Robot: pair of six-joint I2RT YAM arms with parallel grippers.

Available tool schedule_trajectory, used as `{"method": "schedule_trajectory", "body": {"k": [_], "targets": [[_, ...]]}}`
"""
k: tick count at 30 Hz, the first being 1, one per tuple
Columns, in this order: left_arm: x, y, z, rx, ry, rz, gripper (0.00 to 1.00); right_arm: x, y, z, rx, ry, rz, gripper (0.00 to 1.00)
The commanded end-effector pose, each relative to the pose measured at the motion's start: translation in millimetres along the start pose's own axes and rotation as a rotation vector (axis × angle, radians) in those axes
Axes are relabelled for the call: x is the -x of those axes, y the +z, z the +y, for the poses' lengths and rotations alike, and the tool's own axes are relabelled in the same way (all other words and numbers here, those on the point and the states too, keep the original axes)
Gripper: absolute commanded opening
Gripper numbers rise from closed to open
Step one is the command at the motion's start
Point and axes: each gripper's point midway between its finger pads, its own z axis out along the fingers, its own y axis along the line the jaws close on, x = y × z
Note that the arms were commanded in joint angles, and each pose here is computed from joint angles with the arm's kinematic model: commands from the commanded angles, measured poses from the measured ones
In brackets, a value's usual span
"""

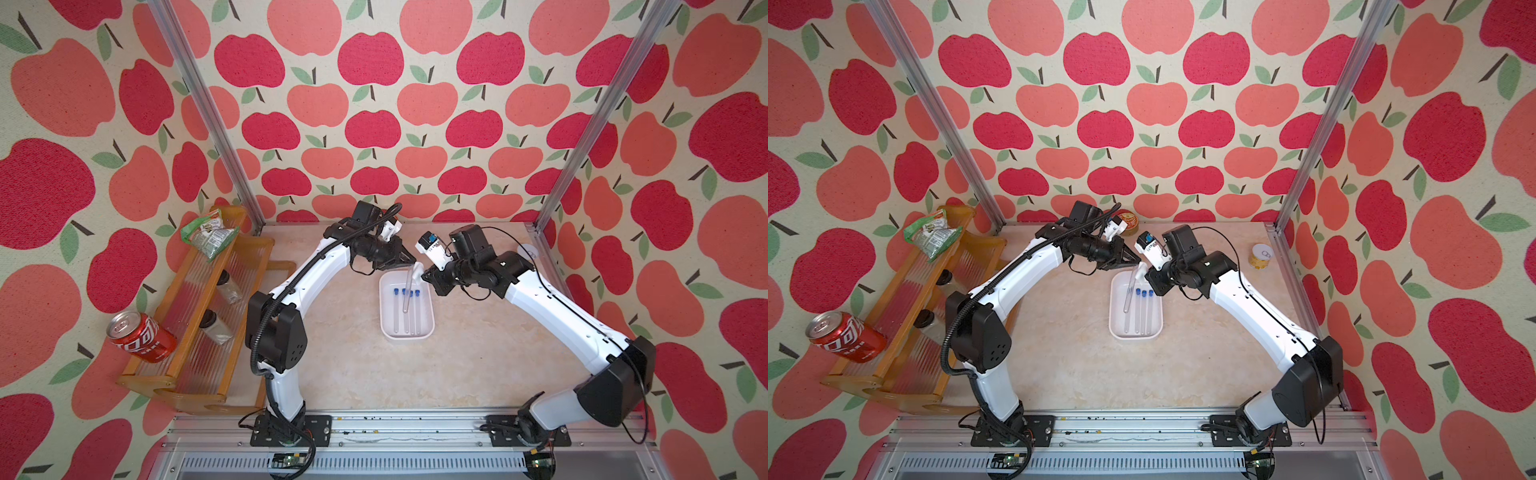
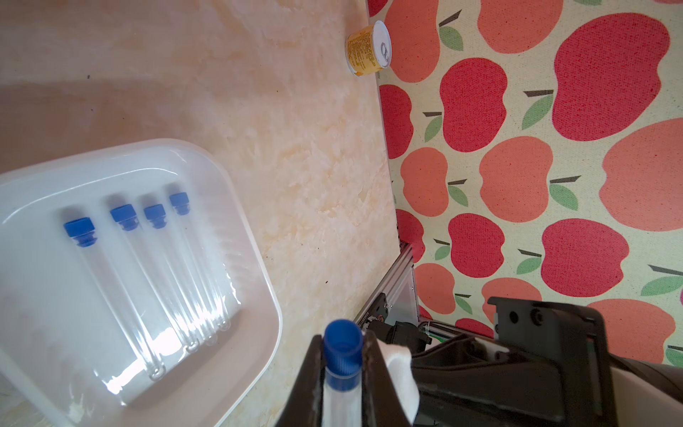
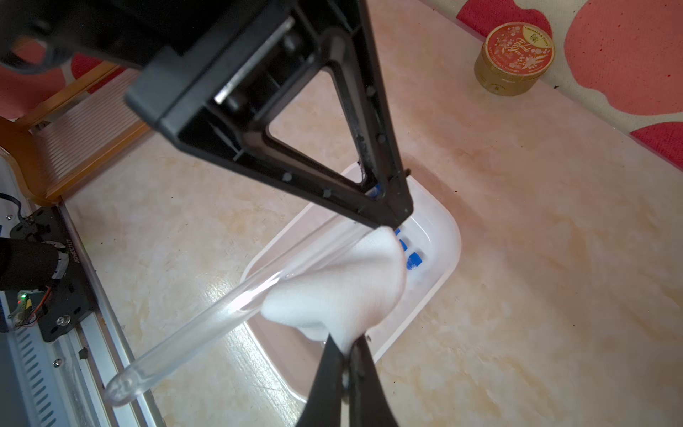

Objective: Wipe the exteriors of test tubes
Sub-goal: Wipe the dirt from the test tube.

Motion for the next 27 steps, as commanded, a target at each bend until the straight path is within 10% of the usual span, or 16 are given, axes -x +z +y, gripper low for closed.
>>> {"method": "schedule_trajectory", "body": {"k": [1,27], "targets": [[-2,-7,-11,-0.025,0.025,-0.012,0.14,2,-2,3,0.025,0.025,0.005,0.00],[10,-6,-12,-0.033,0.021,-0.024,0.14,-36,-6,59,0.123,-0.033,-0.025,0.00]]}}
